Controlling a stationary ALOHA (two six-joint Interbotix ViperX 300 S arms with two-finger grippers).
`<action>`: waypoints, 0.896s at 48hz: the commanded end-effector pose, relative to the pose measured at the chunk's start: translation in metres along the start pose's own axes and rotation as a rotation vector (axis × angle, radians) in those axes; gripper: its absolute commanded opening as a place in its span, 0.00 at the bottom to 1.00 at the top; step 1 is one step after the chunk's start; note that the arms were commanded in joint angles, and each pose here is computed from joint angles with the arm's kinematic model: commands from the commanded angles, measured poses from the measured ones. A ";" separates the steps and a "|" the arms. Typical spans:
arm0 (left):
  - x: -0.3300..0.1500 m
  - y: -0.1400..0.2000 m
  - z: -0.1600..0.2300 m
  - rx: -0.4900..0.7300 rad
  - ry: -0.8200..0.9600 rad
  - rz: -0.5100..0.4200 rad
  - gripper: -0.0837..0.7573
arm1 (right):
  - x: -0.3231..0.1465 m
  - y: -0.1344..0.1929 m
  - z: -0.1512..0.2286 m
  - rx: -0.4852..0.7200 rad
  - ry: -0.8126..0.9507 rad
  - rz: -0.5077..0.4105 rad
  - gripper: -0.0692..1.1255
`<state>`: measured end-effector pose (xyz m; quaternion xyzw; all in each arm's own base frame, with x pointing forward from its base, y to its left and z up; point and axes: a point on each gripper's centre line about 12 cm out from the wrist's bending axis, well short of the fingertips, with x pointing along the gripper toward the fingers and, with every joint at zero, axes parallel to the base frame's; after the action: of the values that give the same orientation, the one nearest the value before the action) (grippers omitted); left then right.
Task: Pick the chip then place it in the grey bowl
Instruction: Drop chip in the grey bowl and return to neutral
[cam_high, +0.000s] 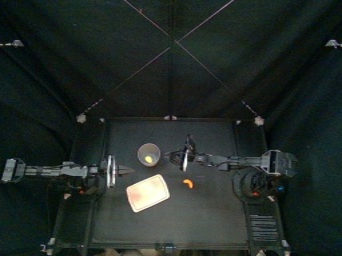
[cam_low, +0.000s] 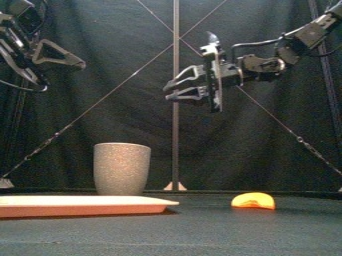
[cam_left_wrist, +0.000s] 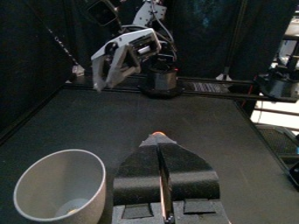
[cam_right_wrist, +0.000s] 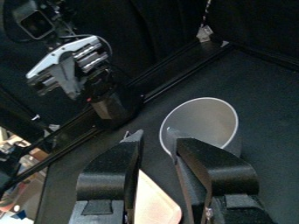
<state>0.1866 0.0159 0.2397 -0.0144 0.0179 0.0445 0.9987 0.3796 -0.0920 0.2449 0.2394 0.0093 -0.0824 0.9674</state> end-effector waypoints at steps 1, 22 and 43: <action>0.002 0.003 0.004 -0.004 -0.011 0.016 0.10 | -0.031 0.017 0.000 -0.023 -0.025 0.065 0.65; -0.002 0.007 -0.009 -0.020 0.020 0.038 0.10 | -0.108 0.044 -0.041 -0.183 0.096 0.226 0.65; -0.003 0.009 -0.008 -0.027 0.000 0.052 0.10 | -0.107 0.046 -0.036 -0.152 0.073 0.216 0.65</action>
<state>0.1805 0.0231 0.2229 -0.0275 0.0314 0.0678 0.9968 0.2790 -0.0182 0.2312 0.1656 0.0397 0.0309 0.9849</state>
